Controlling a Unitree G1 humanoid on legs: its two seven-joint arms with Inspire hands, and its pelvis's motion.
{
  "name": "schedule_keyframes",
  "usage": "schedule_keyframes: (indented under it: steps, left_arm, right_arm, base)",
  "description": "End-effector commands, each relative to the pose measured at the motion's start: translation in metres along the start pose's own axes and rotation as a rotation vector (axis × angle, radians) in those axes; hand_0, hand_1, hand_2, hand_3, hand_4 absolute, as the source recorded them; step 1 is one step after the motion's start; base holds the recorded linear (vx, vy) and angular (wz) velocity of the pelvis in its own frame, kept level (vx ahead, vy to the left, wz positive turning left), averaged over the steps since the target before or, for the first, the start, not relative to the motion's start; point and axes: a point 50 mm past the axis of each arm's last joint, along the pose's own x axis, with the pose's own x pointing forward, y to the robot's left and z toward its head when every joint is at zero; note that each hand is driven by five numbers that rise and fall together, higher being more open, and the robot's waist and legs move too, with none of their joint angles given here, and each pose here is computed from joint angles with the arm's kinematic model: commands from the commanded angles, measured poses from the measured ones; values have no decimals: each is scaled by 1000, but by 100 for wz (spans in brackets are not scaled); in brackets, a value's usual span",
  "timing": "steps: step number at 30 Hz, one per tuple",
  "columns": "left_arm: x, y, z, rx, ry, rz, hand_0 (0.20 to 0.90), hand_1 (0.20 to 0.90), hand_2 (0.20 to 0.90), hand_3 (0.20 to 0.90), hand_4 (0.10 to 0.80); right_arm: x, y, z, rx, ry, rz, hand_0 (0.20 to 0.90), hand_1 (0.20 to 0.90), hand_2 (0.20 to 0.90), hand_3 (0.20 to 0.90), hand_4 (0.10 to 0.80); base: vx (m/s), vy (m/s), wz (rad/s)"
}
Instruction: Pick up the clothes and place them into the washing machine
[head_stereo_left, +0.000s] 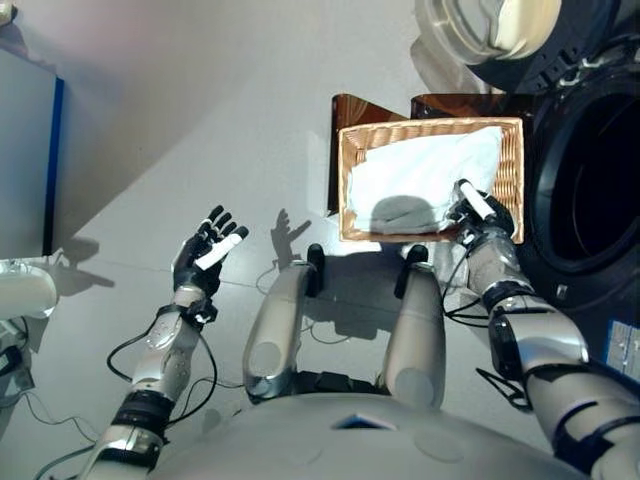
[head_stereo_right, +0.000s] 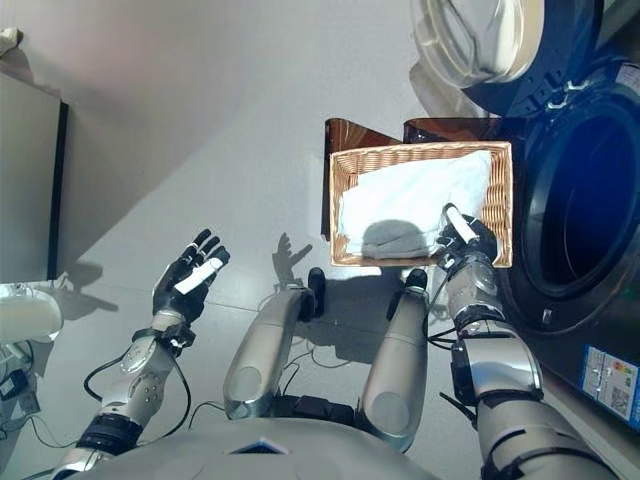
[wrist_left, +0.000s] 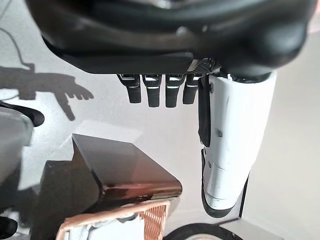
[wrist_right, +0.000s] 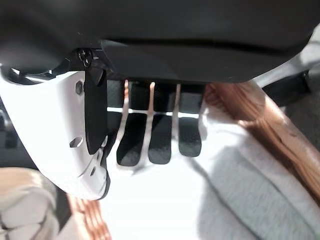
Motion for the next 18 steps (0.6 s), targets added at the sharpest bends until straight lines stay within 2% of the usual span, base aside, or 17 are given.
schedule_keyframes:
  steps: [1, 18]
  left_arm:
    - [-3, 18, 15, 40, -88, 57, 900, 900, 900, 900, 800]
    - [-4, 16, -9, -18, -40, 112, 900, 900, 900, 900, 800]
  right_arm:
    - [-3, 4, 6, 107, -86, 52, 200, 200, 200, 200, 300]
    - [-27, -57, -41, 337, -69, -103, 200, 200, 200, 200, 300]
  base:
    - [110, -20, 3]
    - [82, -37, -1]
